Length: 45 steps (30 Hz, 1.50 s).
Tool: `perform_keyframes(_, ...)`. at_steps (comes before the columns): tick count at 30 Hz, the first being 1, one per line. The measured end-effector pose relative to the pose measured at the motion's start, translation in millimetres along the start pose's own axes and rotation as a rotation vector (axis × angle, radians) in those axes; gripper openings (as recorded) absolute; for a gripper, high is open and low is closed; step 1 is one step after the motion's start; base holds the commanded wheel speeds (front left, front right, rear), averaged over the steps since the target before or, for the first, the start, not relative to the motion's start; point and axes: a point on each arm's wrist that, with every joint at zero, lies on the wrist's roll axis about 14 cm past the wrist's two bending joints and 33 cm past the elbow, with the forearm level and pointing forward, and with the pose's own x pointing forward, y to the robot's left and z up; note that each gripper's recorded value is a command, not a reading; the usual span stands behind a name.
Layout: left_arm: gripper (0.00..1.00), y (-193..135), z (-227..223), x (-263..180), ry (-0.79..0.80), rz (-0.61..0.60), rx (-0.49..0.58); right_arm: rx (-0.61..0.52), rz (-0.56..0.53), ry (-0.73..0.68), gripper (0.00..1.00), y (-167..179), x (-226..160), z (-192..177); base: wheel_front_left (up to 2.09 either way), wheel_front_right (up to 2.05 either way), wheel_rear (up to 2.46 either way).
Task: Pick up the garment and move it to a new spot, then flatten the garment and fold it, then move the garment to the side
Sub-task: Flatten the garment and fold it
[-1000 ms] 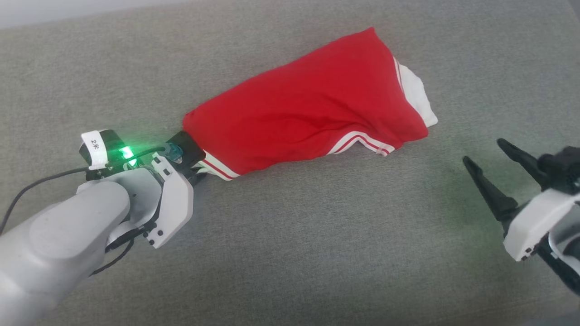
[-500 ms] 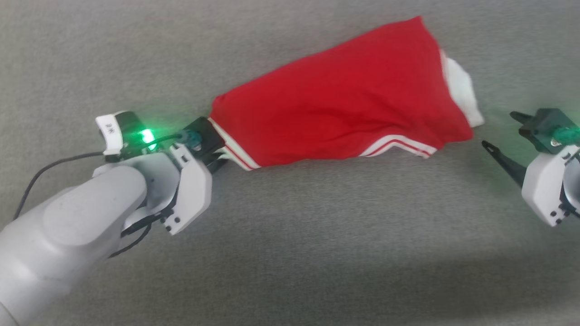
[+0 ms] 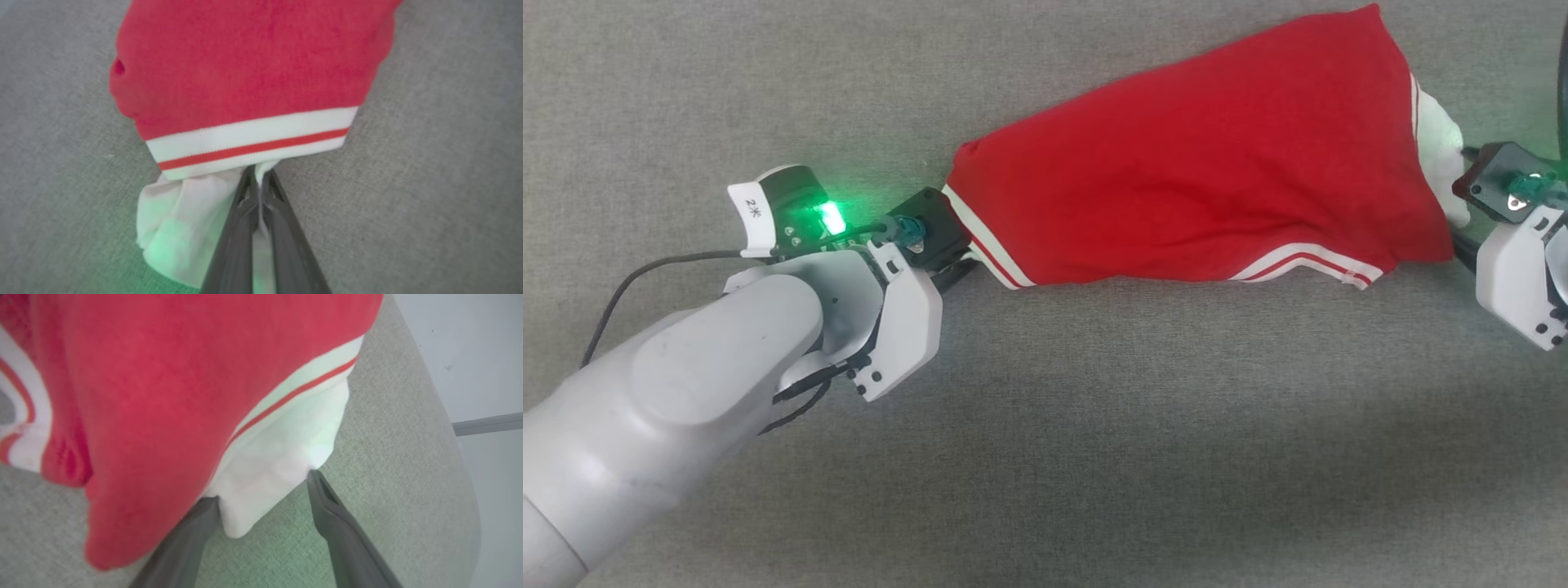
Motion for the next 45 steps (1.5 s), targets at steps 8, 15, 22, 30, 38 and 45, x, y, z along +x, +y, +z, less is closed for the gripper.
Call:
perform_keyframes(8,0.00,-0.4,0.6,1.9,-0.004,0.000,0.001,0.002,0.048,0.055,0.13,16.7,7.2,-9.8,0.00,0.00,0.00)
perform_keyframes(15,0.00,1.0,0.5,3.9,-0.008,0.000,-0.008,0.014,0.084,0.075,0.00,27.6,9.5,-11.8,0.00,0.00,0.00)
perform_keyframes(22,0.00,6.2,9.9,-4.6,-0.073,0.022,-0.062,0.089,0.039,-0.031,0.00,7.4,0.0,4.8,0.00,0.00,0.00)
perform_keyframes(30,0.00,27.6,49.0,-44.4,-0.290,0.092,-0.213,0.217,-0.083,-0.247,0.00,-37.6,-48.9,44.1,0.00,0.00,0.00)
perform_keyframes(38,0.00,31.7,125.2,-107.5,-0.623,0.071,-0.385,0.318,-0.223,-0.488,0.00,-91.7,-122.7,94.4,0.00,0.00,0.00)
perform_keyframes(45,0.00,49.6,132.8,-135.1,-0.680,0.092,-0.515,0.511,-0.302,-0.585,0.00,-127.8,-143.9,99.6,0.00,0.00,0.00)
